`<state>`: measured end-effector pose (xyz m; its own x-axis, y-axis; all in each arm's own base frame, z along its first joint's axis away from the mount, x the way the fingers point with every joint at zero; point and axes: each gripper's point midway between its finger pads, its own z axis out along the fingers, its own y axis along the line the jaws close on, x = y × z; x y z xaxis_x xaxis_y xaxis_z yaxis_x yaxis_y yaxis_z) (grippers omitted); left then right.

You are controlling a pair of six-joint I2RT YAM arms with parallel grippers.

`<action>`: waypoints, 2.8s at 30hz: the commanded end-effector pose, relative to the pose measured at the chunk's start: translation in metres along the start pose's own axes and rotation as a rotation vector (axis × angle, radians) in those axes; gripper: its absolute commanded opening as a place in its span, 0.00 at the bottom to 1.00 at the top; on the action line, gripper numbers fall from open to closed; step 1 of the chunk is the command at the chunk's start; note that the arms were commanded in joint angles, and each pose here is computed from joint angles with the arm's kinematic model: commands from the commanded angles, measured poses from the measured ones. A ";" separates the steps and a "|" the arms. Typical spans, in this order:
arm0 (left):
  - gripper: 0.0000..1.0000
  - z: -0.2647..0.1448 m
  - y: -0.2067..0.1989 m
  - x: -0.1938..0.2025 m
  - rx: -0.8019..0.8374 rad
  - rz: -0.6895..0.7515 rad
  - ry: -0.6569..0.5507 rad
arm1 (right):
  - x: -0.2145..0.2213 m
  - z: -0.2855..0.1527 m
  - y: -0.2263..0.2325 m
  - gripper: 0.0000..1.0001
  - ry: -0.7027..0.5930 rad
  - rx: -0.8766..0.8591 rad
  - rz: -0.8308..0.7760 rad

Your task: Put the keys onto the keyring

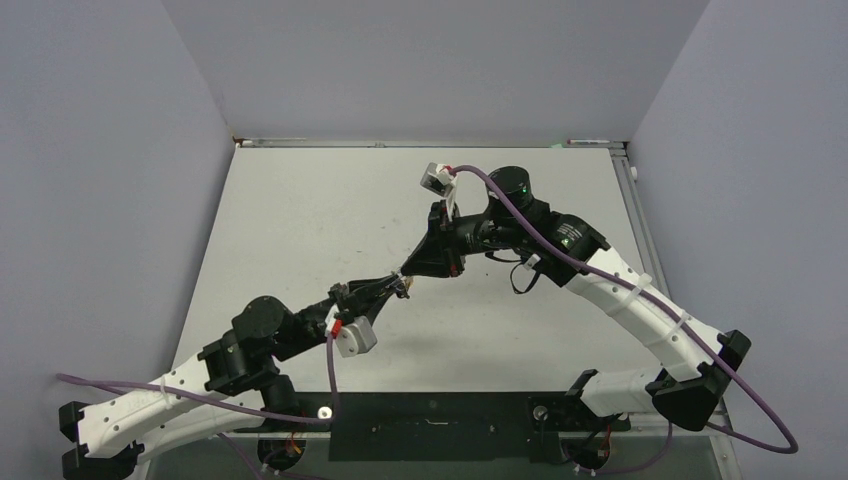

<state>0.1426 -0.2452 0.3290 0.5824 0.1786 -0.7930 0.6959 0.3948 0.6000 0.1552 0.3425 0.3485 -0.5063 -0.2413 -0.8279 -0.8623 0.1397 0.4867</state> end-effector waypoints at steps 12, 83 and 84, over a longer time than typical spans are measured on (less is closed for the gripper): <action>0.04 0.004 0.012 0.011 -0.130 -0.061 -0.001 | -0.034 0.002 -0.013 0.05 -0.145 0.122 -0.069; 0.06 0.005 -0.019 -0.027 0.210 -0.155 0.015 | 0.023 -0.012 0.068 0.05 -0.291 -0.219 -0.520; 0.00 0.005 -0.020 -0.026 0.212 -0.153 0.014 | 0.024 -0.011 0.069 0.05 -0.286 -0.223 -0.519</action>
<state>0.1169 -0.2602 0.3173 0.4205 0.1872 -0.8878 0.8634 0.2181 0.4549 0.1028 0.3364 0.3338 -0.1156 -0.0486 -0.9921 -0.9924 -0.0366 0.1174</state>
